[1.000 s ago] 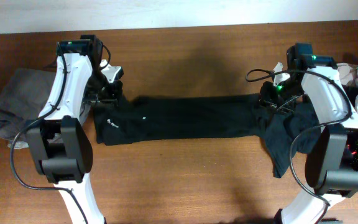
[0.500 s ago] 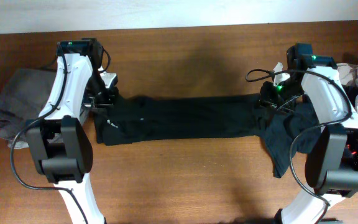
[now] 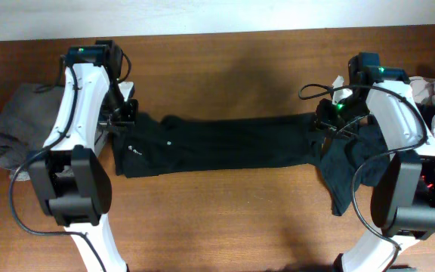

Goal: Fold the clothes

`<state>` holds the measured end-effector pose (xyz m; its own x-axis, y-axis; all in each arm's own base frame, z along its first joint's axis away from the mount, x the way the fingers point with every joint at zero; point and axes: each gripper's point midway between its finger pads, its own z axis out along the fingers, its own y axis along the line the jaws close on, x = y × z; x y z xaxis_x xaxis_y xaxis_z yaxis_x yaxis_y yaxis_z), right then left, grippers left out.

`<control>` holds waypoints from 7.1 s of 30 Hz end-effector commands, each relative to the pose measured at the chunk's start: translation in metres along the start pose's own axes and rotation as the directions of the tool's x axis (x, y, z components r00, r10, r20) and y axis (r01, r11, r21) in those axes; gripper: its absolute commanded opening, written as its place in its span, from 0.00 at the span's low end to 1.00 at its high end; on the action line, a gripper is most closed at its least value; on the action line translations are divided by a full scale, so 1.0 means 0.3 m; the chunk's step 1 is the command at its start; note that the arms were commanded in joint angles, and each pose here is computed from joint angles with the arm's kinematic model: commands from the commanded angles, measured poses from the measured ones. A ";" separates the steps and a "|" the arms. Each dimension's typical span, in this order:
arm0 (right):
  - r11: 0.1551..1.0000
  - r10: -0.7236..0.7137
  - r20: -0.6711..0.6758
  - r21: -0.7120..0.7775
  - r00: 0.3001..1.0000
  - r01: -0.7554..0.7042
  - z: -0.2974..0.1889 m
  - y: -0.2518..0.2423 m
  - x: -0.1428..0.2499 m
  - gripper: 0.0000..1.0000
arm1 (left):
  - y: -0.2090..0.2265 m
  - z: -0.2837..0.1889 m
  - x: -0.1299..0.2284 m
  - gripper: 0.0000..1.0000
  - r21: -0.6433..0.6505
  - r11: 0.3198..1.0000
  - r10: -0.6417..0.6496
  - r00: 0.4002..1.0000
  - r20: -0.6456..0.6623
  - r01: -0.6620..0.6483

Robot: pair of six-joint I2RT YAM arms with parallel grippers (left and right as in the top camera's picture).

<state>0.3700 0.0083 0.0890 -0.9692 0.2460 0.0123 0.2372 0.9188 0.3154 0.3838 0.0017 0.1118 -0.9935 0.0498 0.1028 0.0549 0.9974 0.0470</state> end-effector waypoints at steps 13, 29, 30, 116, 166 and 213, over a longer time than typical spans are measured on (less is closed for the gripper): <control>0.999 -0.031 0.069 -0.029 0.997 0.033 0.014 0.097 -0.049 0.27 | -0.234 -0.069 -0.228 0.05 0.197 0.964 0.103 0.933 0.344 -0.179; 0.999 -0.047 0.059 0.030 0.997 0.045 0.109 0.190 -0.038 0.22 | -0.252 0.232 -0.018 0.01 0.136 0.989 0.067 0.997 -0.029 -0.062; 0.999 -0.047 0.061 0.029 0.997 0.045 0.109 0.190 -0.040 0.22 | -0.248 0.232 -0.006 0.01 0.131 0.990 0.067 0.997 -0.043 -0.061; 0.775 0.614 0.157 0.067 0.773 -0.629 -0.090 -0.677 0.075 0.04 | -0.228 -0.403 -0.126 0.02 0.101 0.985 0.091 0.913 0.398 -0.142; 0.926 -0.066 -0.115 -0.377 0.991 0.018 0.261 -0.103 0.051 0.73 | -0.196 -0.781 0.071 0.32 0.083 0.984 0.068 0.763 0.643 -0.158; 0.961 -0.237 0.082 -0.127 0.968 0.246 -0.281 0.168 -0.003 0.04 | -0.195 -0.792 0.062 0.32 0.080 0.984 0.067 0.751 0.657 -0.157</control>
<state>0.3751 -0.0035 0.1664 -0.9875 0.1339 -0.0834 0.0850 0.8969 0.4340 0.3855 -0.0676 0.3423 -0.8195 0.1307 -0.5580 0.1929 0.9797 -0.0539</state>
